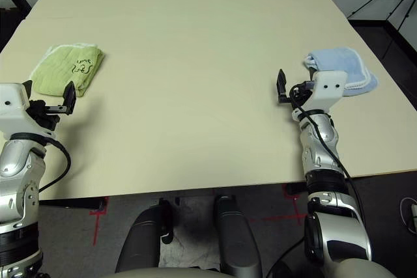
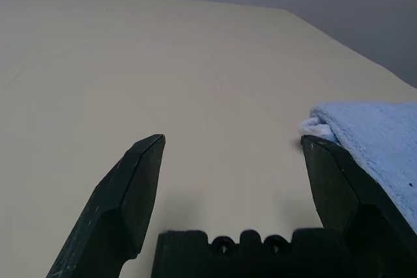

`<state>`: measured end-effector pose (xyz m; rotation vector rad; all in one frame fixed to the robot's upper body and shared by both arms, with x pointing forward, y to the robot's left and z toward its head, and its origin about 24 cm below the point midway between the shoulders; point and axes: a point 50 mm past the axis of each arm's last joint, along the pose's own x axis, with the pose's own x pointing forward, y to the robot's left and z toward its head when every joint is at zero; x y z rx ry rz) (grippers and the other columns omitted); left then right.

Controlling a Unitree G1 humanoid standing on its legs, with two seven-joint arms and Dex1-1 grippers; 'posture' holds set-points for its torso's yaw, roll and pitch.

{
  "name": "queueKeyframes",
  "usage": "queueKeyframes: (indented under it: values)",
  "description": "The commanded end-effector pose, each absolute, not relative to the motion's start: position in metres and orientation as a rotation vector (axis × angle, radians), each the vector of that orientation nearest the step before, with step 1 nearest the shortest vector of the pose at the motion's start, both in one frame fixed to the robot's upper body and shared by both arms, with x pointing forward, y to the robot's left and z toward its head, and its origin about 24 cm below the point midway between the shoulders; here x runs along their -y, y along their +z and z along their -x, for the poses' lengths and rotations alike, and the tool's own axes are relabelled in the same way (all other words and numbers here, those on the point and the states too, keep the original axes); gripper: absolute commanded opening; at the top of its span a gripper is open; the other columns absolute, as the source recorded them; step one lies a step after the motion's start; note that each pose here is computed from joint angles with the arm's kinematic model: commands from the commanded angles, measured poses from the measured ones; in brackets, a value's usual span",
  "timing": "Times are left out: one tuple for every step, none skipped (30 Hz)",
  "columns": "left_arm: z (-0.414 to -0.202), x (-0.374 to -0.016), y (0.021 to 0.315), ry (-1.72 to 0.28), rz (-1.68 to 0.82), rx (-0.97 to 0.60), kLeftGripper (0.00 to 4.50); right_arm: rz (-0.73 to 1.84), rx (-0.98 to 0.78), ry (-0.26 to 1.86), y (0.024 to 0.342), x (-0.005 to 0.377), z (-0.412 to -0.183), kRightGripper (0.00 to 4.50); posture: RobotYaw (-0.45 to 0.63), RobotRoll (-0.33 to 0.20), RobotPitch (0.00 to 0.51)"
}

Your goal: Fold the towel and set it aside.

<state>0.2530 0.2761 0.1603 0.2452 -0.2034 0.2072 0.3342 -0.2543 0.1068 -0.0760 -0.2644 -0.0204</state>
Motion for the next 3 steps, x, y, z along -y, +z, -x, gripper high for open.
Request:
queueKeyframes:
  values:
    - [-0.2555, -0.2755, 0.1587, 0.193, -0.255, 0.201, 4.47, 0.075, 0.259, -0.035, 0.1052, 0.2598, -0.3302, 4.5, -0.15, 0.0, 0.191]
    - [-0.256, -0.2755, 0.1588, 0.192, -0.255, 0.202, 4.47, 0.076, 0.259, -0.035, 0.1051, 0.26, -0.3298, 4.5, -0.15, 0.0, 0.19]
    - [-0.2566, -0.2757, 0.1588, 0.191, -0.256, 0.202, 4.47, 0.076, 0.259, -0.035, 0.105, 0.2601, -0.3298, 4.5, -0.16, 0.0, 0.189]
